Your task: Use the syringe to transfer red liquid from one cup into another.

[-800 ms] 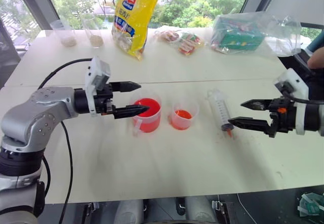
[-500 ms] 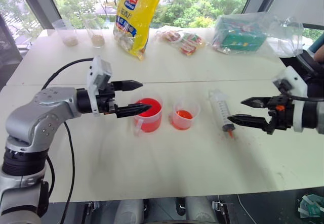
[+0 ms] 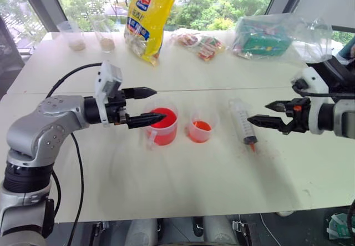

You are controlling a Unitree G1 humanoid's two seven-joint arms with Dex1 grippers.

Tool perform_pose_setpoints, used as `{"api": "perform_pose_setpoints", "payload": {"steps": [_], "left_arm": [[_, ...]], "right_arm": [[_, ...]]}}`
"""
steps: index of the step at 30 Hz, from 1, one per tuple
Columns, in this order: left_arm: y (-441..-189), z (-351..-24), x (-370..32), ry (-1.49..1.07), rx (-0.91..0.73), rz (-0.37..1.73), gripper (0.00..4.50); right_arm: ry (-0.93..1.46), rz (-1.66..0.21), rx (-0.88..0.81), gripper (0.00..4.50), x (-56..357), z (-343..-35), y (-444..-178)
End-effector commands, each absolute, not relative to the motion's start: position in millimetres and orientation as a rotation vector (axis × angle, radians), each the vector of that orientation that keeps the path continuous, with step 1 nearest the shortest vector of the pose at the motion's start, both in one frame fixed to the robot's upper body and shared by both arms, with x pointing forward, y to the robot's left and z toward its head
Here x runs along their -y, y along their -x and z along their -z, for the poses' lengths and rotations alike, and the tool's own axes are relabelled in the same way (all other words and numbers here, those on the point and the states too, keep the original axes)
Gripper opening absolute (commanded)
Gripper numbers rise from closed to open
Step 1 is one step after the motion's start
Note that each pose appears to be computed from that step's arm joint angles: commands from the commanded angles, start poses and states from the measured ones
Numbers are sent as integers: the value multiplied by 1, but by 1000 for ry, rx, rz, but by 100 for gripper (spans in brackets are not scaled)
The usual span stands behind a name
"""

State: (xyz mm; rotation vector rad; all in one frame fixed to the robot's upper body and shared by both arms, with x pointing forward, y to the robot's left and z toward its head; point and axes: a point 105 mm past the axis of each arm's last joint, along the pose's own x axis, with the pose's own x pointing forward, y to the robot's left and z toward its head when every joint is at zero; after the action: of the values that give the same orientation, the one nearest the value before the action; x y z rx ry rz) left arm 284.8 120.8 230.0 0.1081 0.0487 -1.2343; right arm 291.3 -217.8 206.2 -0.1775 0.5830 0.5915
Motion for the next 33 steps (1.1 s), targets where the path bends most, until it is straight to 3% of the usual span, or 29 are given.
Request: {"api": "perform_pose_setpoints", "payload": {"steps": [1,14,27,33], "left_arm": [[-283,-242,-118,-135,17,1245,450],[-284,-240,-112,-117,42,1230,450],[-279,-237,-111,-103,52,1196,450],[-279,-237,-116,-114,51,1181,450]], "right_arm": [[173,-547,-597,444,219,-210,-304],[219,-525,-771,444,216,-160,-341],[280,-506,-805,444,200,-132,-374],[301,-546,-828,177,190,-122,-369]]}}
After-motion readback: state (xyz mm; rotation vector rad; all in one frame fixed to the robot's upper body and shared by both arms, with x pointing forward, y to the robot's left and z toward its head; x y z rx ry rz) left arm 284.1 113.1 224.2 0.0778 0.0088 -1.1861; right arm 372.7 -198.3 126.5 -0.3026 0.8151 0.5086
